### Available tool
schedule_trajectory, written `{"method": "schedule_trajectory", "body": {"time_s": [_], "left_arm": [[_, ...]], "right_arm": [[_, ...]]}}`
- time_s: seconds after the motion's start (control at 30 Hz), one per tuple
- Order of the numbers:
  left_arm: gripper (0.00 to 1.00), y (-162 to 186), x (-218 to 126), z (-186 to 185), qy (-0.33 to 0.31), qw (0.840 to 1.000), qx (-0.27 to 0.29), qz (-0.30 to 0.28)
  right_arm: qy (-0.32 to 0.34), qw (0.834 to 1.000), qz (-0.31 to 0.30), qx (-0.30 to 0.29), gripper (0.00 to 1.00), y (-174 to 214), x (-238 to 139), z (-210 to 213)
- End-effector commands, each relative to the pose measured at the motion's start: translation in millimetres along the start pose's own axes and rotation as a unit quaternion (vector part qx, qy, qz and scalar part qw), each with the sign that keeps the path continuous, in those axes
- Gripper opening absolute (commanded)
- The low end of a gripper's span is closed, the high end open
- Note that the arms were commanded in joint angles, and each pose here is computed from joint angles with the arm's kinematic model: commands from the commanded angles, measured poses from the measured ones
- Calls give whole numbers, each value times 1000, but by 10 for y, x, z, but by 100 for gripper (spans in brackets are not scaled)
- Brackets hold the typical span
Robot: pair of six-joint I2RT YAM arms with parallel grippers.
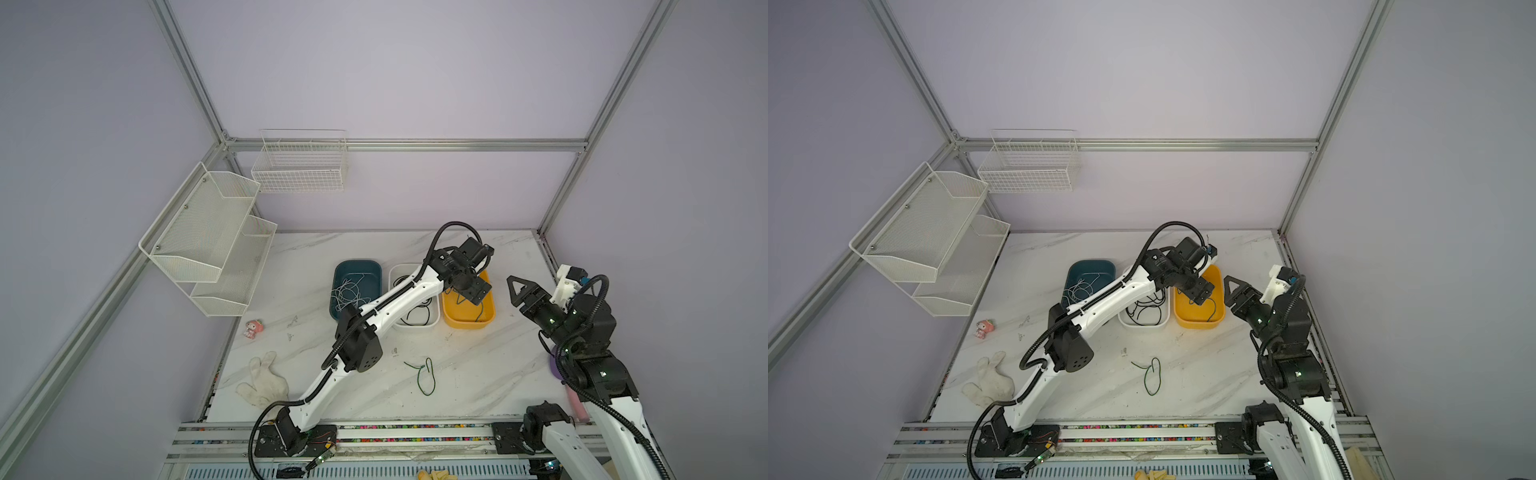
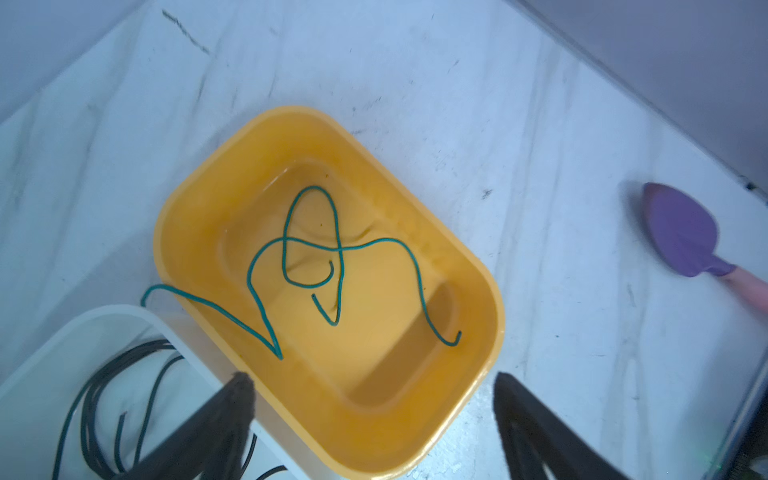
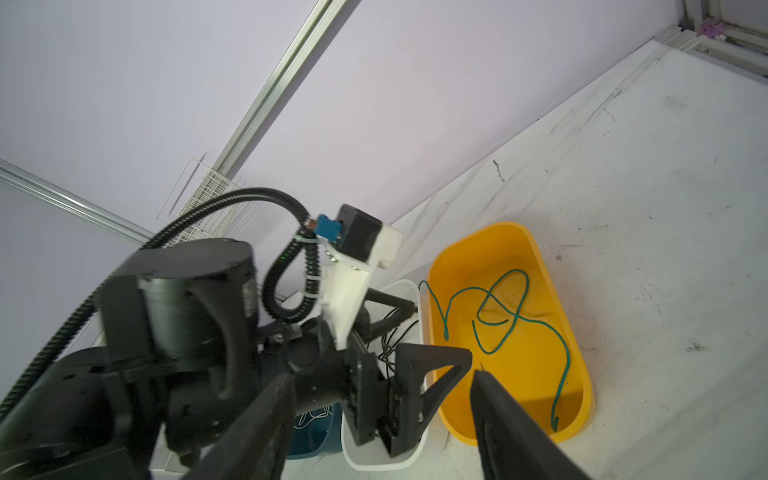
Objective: Untangle the cables
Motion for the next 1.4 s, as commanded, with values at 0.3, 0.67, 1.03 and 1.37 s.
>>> {"method": "schedule_trajectory", "body": {"time_s": [0.3,0.67,1.03,1.37], "left_arm": [[100,-169,-1501,564,-51,982,-93,-155],[100,776,-2170,906,-119,971,-145,-149],[100,1675,-2431,932,-201,960,-158,-119],[100,2187,-2535,1003,-272,943,-158,-111]], "right_arm": [[4,988,156,-5,70,490,220,-276],[-17,963,268,-34,69,1207,239,-409],[8,937,340,-86,69,2087,182,-299],[21,915,378,-140,69,2763,100,-85]]}}
Point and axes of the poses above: each gripper's point midway between its finger pads, its own x axis out along the fingers, its own z axis along the line the jaws close on, y = z × x, the point moved 6 cm from there along -x, back along the fingers, and after that the axes turned 7 degrees about x, right-handed, at the moved point
